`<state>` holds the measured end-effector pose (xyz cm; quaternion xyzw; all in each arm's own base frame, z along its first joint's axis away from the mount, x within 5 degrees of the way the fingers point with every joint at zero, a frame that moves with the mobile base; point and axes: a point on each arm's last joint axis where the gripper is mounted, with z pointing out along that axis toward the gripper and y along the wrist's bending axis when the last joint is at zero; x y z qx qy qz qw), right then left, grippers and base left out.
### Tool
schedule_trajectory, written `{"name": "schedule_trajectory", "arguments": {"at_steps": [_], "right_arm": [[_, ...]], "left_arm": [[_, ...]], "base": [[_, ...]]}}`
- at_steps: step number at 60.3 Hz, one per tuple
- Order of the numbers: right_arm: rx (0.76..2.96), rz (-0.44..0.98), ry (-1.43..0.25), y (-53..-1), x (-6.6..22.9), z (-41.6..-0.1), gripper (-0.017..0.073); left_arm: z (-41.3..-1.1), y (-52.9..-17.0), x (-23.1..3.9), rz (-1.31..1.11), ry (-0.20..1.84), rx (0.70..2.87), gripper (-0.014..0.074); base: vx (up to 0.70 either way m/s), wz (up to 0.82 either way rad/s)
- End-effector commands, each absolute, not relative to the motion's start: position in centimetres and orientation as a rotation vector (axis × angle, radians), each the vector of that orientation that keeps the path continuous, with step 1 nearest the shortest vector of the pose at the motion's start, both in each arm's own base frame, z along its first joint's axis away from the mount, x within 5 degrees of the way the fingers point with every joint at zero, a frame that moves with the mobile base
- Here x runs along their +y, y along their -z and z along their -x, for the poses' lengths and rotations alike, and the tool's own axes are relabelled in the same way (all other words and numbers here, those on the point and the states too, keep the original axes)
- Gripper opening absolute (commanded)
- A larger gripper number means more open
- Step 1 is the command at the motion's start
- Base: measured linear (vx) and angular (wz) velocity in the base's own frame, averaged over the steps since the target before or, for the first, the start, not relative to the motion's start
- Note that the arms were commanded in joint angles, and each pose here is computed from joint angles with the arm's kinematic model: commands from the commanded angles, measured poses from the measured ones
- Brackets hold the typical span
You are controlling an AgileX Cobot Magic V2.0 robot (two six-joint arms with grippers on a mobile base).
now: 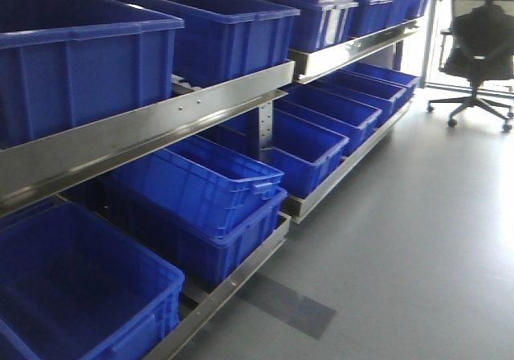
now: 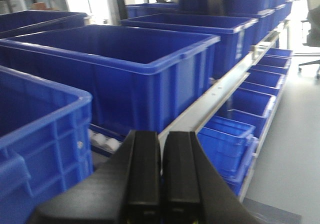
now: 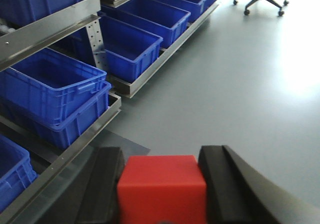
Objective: Pick red cube and place on left shelf
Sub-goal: 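Drive the base across the room to the shelving of blue crates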
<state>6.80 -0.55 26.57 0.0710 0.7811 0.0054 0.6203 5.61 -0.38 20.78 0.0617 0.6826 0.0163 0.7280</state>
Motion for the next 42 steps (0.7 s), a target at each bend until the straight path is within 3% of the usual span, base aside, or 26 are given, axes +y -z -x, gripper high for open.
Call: {"name": "schedule_trajectory", "arguments": {"at_steps": [1,42], "right_arm": [[1.7,-0.152,0.004,-28.16,-0.65,-7.07,0.0057],[1.7,-0.152,0.004,-28.16,-0.65,-7.07,0.0057]], "left_arm": [[-5.71,-20.79,-0.37,-0.122,-0.031,1.447,0.0106],[-5.71,-20.79,-0.37,-0.122,-0.031,1.447,0.0106]], "base": [[0.49,0.46],[0.34,0.61]]}}
